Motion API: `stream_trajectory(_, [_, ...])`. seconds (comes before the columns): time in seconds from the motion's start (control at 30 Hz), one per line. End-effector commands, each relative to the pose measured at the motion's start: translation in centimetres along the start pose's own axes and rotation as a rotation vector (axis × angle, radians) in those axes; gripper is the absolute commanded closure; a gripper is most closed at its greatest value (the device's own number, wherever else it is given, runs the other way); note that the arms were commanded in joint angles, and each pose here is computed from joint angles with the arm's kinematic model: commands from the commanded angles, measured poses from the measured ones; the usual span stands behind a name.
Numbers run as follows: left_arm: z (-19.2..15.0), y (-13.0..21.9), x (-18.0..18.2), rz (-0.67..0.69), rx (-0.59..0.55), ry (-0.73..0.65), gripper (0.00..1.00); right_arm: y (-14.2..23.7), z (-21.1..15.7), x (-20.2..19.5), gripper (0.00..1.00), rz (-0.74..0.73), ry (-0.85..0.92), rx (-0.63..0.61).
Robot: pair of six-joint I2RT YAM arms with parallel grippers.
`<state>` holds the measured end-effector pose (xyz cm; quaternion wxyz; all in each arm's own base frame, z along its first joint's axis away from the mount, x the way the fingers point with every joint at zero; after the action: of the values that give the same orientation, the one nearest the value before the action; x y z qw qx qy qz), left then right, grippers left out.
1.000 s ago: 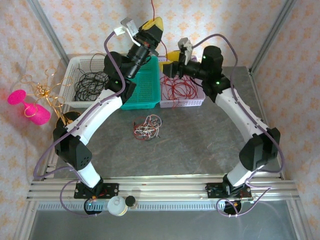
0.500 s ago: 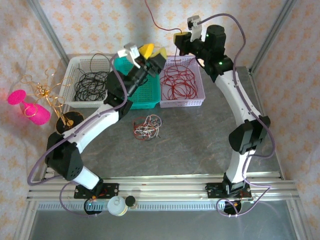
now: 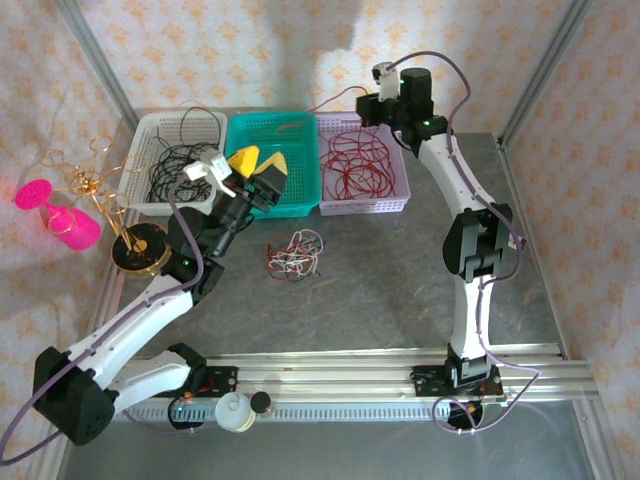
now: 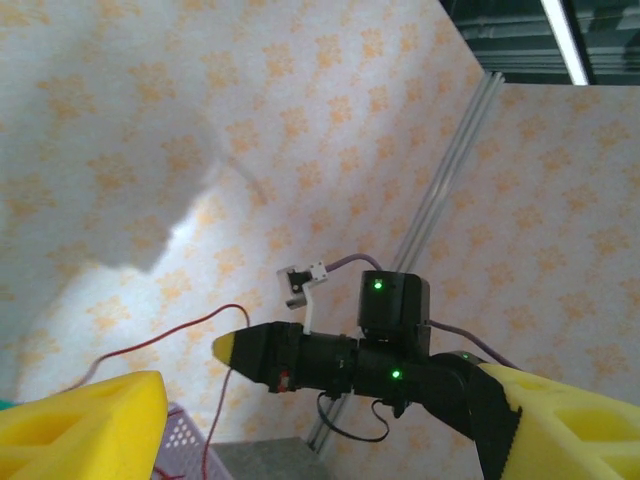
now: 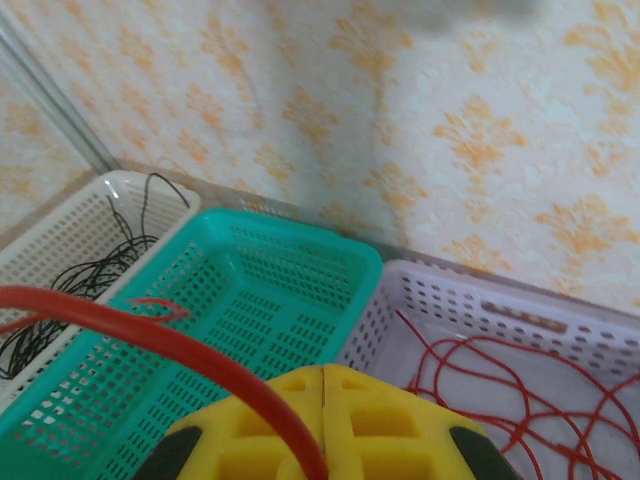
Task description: Untangle the cables
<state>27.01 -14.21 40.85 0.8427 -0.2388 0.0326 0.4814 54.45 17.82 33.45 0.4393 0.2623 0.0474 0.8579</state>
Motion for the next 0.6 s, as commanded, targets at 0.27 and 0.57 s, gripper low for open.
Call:
stream_trajectory(0.27, [-1.4, 2.1, 1.4, 0.103, 0.086, -0.051, 0.22, 2.8, 2.1, -0.4, 1.00, -0.087, 0.026, -0.069])
stream_trajectory(0.57, [-1.7, 2.5, 1.5, 0.109, 0.106, -0.051, 0.22, 4.3, -0.8, -5.7, 1.00, -0.262, -0.058, -0.036])
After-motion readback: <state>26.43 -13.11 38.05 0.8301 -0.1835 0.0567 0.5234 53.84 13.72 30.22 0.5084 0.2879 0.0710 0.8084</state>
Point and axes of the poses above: each hand's point on the last joint's axis, 136 mm out from that joint toward the fingers, its own y axis back along the fingers, its own x axis along the line the jaws close on, z = x × y, the point moved 6 cm from there along y, back along the fingers, and after that the axes turned 10 degrees about -y, right-handed, at the moved point
